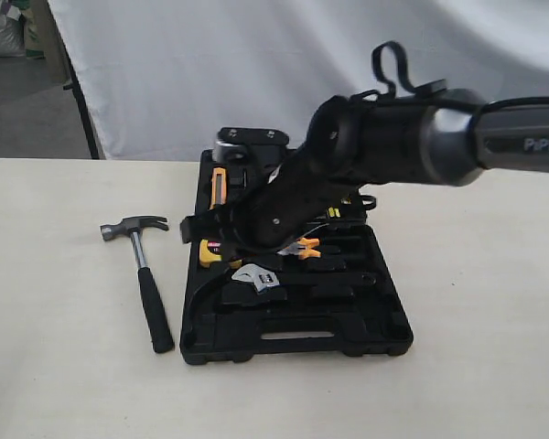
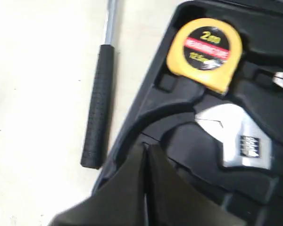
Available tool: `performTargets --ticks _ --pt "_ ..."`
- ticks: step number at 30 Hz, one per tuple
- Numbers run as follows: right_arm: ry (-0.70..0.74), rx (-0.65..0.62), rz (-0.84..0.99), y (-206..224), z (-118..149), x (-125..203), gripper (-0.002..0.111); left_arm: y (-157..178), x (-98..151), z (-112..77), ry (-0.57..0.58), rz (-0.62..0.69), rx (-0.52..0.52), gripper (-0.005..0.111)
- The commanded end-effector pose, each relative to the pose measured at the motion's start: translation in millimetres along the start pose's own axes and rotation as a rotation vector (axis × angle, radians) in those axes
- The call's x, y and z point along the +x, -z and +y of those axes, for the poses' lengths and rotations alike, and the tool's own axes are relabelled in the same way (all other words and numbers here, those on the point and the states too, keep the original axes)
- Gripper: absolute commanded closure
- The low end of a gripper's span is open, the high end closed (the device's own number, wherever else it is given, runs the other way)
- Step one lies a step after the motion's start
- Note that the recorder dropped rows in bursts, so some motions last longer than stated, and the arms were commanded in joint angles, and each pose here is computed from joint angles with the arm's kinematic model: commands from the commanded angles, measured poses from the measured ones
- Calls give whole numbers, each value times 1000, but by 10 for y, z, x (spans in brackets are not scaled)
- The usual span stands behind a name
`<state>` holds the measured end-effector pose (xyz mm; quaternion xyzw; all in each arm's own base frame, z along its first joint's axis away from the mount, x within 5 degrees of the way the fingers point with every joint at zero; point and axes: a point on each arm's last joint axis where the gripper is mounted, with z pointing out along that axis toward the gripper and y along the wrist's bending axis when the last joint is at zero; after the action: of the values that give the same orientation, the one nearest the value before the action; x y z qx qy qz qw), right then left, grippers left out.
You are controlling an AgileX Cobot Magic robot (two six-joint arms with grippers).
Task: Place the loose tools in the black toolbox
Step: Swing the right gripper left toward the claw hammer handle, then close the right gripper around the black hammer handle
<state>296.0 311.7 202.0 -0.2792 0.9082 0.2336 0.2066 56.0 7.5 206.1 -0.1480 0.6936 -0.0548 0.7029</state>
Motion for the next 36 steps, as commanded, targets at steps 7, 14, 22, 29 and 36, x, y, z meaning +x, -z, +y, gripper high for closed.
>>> performTargets --ticks 7,14,22,29,36 --pt "90 -23 -158 -530 494 140 93 4 -21 9 0 -20 -21 106" --pt "150 -33 -140 -678 573 134 49 4 -21 9 0 -20 -21 106" --pt "254 -52 -82 -949 740 258 44 4 -21 9 0 -20 -21 106" --pt "347 -52 -41 -1229 745 325 44 4 -21 9 0 -20 -21 106" --pt "415 -41 36 -1322 718 381 86 4 -21 9 0 -20 -21 106"
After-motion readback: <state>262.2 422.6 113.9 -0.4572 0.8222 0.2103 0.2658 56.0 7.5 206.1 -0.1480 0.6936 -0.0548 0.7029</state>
